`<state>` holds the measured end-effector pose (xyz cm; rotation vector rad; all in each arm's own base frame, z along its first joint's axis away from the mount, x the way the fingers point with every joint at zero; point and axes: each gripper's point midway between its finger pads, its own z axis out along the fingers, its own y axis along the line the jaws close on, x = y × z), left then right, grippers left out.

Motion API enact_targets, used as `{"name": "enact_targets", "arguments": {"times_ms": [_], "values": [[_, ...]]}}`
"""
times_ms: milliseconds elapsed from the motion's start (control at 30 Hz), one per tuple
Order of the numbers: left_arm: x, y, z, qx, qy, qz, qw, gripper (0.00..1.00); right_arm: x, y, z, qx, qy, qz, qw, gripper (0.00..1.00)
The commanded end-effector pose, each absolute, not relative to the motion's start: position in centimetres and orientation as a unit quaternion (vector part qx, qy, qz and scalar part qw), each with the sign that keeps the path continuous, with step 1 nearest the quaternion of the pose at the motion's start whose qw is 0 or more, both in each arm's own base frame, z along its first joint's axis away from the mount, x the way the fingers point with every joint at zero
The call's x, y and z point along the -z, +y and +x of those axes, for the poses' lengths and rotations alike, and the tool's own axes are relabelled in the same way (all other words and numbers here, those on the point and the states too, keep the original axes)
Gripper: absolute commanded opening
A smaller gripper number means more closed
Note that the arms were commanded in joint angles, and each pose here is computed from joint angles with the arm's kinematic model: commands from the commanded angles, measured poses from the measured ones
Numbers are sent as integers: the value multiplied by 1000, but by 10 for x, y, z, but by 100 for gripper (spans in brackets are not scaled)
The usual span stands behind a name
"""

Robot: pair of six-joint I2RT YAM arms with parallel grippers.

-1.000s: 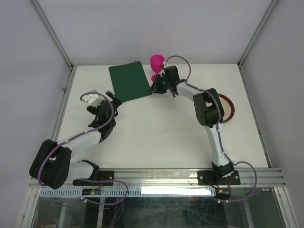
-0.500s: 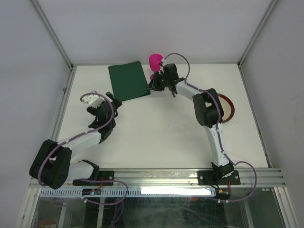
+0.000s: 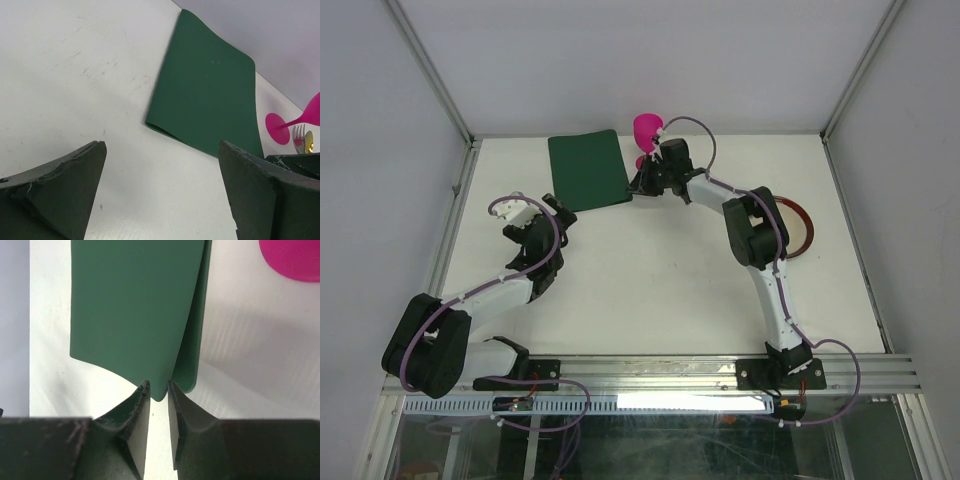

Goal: Set the dinner table for one person
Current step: Move the napkin to the center of the board.

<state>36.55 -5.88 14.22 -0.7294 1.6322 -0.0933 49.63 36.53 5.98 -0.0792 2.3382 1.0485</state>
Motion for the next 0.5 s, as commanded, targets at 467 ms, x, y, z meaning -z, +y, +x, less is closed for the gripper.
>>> {"name": "enact_targets", "arguments": {"times_ms": [467], "values": [[-157, -55, 362, 61, 690, -333, 640, 99, -100, 386, 480, -409, 854, -56, 318, 7]]}}
